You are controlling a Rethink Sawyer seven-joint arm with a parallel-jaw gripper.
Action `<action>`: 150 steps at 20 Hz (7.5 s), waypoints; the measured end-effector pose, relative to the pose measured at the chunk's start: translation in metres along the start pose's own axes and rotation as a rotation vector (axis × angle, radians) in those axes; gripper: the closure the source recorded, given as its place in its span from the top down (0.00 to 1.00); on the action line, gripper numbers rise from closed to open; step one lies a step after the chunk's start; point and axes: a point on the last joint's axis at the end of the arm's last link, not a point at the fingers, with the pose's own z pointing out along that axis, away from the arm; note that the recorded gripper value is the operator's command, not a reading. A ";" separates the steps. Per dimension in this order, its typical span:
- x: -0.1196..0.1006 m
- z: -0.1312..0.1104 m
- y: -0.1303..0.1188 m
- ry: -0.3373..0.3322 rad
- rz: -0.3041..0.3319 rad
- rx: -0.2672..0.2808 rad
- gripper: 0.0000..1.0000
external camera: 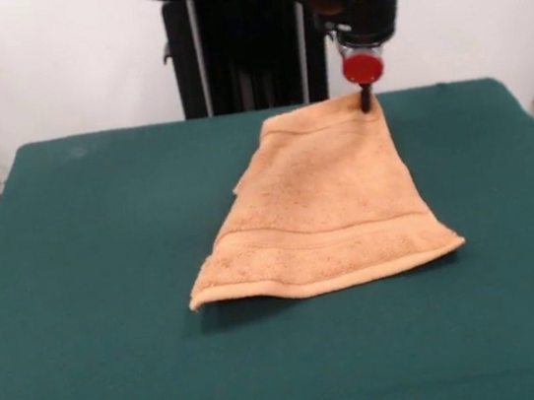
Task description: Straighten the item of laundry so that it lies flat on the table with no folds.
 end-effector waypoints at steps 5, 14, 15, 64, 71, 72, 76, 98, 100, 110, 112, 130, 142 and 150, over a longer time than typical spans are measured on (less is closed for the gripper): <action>-0.025 0.004 0.006 -0.118 -0.053 0.038 0.00; -0.060 0.005 0.024 -0.271 -0.132 0.110 0.00; -0.063 0.004 0.025 -0.280 -0.140 0.118 0.00; -0.092 0.033 -0.048 -0.368 0.147 0.285 0.00; -0.093 0.030 -0.051 -0.361 0.205 0.245 0.00; -0.093 0.029 -0.052 -0.360 0.213 0.237 0.00; -0.094 0.017 -0.050 -0.351 0.260 0.198 0.00; -0.107 -0.001 -0.007 -0.274 0.266 0.081 0.00; -0.108 0.004 0.000 -0.266 0.261 0.068 0.00; -0.094 0.038 0.036 -0.134 0.256 -0.044 0.00; -0.092 0.041 0.040 -0.119 0.256 -0.058 0.00; -0.091 0.043 0.041 -0.115 0.257 -0.063 0.00; -0.093 0.042 0.049 -0.112 0.254 -0.076 1.00; -0.092 0.042 0.048 -0.121 0.257 -0.075 1.00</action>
